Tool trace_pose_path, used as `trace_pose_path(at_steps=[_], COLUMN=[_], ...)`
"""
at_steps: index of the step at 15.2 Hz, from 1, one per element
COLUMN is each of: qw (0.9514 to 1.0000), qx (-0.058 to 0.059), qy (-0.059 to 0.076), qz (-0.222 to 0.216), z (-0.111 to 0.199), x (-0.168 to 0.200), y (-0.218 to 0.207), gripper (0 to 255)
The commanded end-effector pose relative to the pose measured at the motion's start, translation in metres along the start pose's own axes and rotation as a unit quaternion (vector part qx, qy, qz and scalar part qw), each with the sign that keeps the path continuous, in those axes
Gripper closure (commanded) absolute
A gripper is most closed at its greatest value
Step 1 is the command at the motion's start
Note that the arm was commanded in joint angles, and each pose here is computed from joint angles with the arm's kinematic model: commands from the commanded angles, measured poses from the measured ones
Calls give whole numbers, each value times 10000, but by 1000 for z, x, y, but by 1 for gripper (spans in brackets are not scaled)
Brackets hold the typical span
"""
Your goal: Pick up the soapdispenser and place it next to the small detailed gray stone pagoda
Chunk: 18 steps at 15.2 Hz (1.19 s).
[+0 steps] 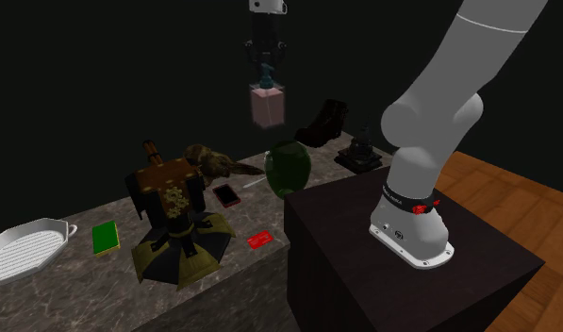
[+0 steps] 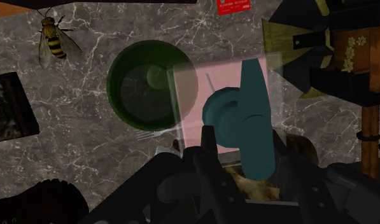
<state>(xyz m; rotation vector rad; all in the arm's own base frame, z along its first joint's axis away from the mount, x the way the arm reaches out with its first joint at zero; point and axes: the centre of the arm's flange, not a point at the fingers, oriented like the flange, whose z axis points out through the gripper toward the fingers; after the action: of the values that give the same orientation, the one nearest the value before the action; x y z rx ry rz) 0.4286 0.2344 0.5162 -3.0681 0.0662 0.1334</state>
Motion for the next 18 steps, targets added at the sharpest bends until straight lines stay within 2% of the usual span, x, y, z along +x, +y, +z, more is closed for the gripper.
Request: trace_pose_path(at_steps=[1,18], qw=[10000,10000], qx=[3,3], qy=[-1,-1], qz=[-7,-7], z=[0,-17], x=[1,21], y=[29,252], gripper=[255,255])
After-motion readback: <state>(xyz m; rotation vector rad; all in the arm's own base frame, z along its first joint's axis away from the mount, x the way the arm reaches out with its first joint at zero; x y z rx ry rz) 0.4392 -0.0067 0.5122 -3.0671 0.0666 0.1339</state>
